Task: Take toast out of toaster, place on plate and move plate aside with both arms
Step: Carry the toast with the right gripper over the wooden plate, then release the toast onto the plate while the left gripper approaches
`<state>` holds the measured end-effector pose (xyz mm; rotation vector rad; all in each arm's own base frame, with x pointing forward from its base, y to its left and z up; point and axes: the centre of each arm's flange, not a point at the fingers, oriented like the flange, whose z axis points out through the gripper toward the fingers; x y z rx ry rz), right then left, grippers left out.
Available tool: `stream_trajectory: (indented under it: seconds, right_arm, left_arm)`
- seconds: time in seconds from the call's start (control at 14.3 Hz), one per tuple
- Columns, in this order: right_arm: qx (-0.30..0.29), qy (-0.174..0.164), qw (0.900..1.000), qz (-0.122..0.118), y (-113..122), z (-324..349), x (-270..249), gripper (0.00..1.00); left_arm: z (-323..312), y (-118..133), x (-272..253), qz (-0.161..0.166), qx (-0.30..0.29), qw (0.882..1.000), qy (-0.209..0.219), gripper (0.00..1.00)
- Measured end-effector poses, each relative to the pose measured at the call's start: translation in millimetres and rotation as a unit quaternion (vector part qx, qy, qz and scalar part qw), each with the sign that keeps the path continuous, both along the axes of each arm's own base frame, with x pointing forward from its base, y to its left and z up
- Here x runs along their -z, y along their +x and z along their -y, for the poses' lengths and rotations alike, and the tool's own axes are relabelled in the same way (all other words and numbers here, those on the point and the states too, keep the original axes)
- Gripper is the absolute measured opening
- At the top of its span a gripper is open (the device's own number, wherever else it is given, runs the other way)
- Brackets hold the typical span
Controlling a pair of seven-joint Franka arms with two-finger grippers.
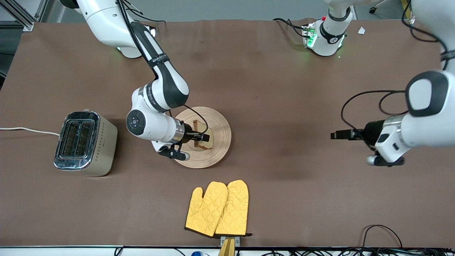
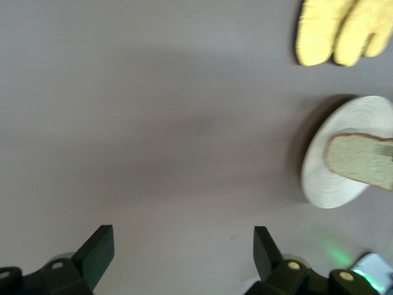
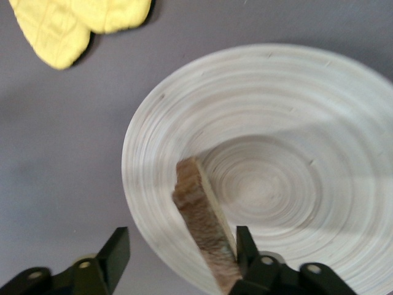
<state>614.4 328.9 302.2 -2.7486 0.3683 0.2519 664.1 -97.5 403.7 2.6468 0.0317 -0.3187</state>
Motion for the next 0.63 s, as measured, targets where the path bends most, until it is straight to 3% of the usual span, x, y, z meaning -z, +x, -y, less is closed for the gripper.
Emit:
stream_trajectory:
  seconds: [0.07,0.14,0.28,0.49,0.63]
  right_arm:
    - [-0.001,-0.013,1.000,0.012,8.8,15.4,-3.2,0.97]
    - [0.004,-0.025,0.999,0.024,18.7,33.3,-9.3,1.00]
    - [0.022,-0.047,0.998,0.046,39.4,81.1,-31.4,1.00]
    - [0.020,-0.107,0.991,0.080,55.6,146.2,-69.7,1.00]
    - [0.014,-0.131,0.988,0.083,55.1,176.3,-94.8,1.00]
  left_arm:
    - [14.4,5.0,20.7,0.001,0.003,1.000,-0.022,1.00]
    - [32.0,8.5,41.6,0.000,0.005,0.999,-0.043,1.00]
    - [73.9,11.5,80.4,0.004,0.010,0.997,-0.079,1.00]
    - [146.9,3.8,128.2,0.012,0.012,0.994,-0.110,0.97]
    - [194.1,-10.4,149.7,0.011,0.019,0.993,-0.120,0.92]
